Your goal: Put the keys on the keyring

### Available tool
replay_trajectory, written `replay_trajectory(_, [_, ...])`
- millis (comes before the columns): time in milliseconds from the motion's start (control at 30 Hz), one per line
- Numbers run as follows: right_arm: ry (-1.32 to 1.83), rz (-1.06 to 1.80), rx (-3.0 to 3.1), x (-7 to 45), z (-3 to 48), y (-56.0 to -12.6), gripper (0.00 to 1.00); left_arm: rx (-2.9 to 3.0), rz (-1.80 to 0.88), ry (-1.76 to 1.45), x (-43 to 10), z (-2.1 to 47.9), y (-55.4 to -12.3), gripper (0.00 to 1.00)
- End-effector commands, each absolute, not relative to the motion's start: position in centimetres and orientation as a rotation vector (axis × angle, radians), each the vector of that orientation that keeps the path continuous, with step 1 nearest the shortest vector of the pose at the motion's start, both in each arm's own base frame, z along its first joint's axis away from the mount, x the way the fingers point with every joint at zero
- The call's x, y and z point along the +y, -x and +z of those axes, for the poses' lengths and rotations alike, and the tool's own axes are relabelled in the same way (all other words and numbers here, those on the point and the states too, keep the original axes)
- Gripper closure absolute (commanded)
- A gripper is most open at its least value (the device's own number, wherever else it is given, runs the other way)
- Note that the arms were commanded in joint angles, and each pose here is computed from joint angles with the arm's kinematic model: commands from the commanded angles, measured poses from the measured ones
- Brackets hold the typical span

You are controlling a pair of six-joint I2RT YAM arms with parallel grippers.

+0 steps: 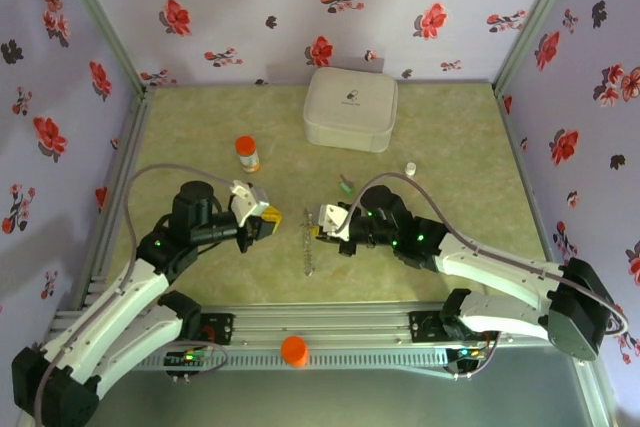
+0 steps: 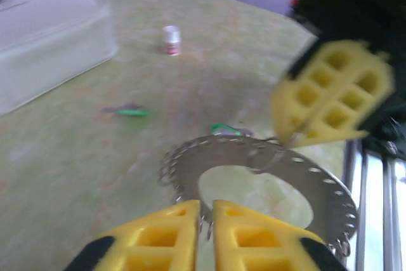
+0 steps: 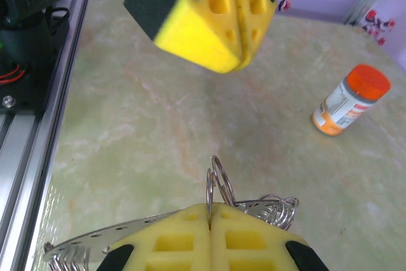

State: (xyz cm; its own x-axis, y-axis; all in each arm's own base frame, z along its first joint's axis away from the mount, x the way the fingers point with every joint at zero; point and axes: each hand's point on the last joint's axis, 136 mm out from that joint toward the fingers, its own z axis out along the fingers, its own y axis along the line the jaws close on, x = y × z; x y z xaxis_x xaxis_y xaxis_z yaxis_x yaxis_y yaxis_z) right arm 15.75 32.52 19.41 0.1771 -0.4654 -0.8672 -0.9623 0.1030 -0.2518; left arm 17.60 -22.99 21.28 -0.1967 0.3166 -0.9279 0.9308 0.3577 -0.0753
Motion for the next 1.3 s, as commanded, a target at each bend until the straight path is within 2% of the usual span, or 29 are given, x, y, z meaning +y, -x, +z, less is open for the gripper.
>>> replay_trajectory(0, [1.528,0.670,1.402,32.7,20.7,-15.7,1.00,1.498,-0.918,-1.330,-25.2,21.8,-15.1,0.91])
replay_trajectory(100, [1.526,0.683,1.399,32.9,21.0,-15.7,1.00,1.507,-0.947,-1.401,-26.1,20.6,-14.2,1.00])
replay_trajectory(500, [1.541,0.704,1.375,33.1,21.3,-15.1,1.00,1.555,-0.983,-1.519,-27.4,18.1,-13.4,1.00])
replay_trajectory(567, [1.551,0.710,1.370,33.3,21.2,-14.9,1.00,1.546,-0.979,-1.518,-27.6,18.1,-13.5,0.90])
replay_trajectory(600, [1.560,0.715,1.363,33.4,21.1,-14.7,1.00,1.542,-0.972,-1.514,-27.7,18.2,-13.7,0.77])
replay_trajectory(667, [1.576,0.714,1.360,33.4,20.9,-14.5,1.00,1.528,-0.964,-1.510,-27.8,18.3,-13.9,0.72])
replay_trajectory(1100, [1.673,0.656,1.363,33.8,19.3,-14.4,1.00,1.479,-0.955,-1.546,-28.6,18.9,-14.0,0.68])
replay_trajectory(1267, [1.680,0.647,1.360,34.0,19.3,-14.4,1.00,1.471,-0.967,-1.562,-29.0,18.9,-13.7,0.75])
